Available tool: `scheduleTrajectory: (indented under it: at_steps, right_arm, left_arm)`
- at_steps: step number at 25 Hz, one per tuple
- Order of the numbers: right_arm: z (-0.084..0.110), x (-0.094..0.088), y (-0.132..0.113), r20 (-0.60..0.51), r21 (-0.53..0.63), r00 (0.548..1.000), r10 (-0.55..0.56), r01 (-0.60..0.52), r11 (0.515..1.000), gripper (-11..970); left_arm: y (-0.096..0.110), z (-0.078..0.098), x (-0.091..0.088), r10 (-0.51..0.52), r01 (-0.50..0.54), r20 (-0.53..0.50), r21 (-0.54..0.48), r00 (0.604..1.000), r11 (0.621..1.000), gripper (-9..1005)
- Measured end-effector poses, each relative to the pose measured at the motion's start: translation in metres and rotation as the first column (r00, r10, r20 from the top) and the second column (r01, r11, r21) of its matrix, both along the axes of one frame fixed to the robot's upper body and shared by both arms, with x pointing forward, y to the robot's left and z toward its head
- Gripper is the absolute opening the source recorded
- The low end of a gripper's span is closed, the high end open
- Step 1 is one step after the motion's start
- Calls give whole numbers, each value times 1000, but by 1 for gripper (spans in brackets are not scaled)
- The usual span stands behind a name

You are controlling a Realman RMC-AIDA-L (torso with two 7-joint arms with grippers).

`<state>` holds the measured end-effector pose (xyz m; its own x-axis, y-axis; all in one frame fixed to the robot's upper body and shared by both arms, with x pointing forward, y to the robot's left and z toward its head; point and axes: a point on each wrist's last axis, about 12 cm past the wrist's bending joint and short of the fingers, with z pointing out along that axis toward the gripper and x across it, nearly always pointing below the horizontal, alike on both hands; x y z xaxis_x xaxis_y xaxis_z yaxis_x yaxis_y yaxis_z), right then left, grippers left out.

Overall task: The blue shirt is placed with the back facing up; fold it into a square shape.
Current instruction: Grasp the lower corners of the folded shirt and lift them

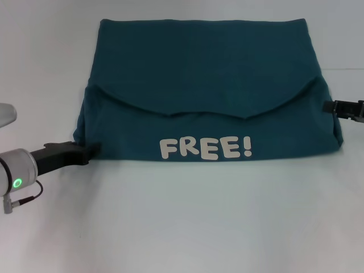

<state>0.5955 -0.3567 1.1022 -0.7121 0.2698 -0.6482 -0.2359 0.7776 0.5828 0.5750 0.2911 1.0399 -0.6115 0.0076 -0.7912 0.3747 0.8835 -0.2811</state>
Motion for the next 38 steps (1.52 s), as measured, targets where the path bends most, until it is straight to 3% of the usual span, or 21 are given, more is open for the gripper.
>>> scheduleTrajectory:
  at_steps: [9,14,20,29,38]
  right_arm:
    - [-5,-5,-5,-47,-35,999,0,-2,999,608]
    - [-7,-6,-10,-87,-78,996,1,-8,997,608]
    - [-9,-5,-13,-107,-113,994,-12,0,994,608]
    - [-21,3,9,-110,-183,994,-4,-17,983,609]
    - [-28,3,13,-112,-185,993,-21,0,983,587]
  left_arm:
    - [0,0,1,6,-6,0,1,1000,1000,123]
    - [1,1,1,11,-11,-3,-5,1000,1000,3]
    - [2,2,1,7,-7,-3,-9,1000,1000,6]
    - [1,3,3,9,-9,-4,-15,1000,1000,11]
    - [0,6,6,5,-5,3,-13,1000,1000,17]
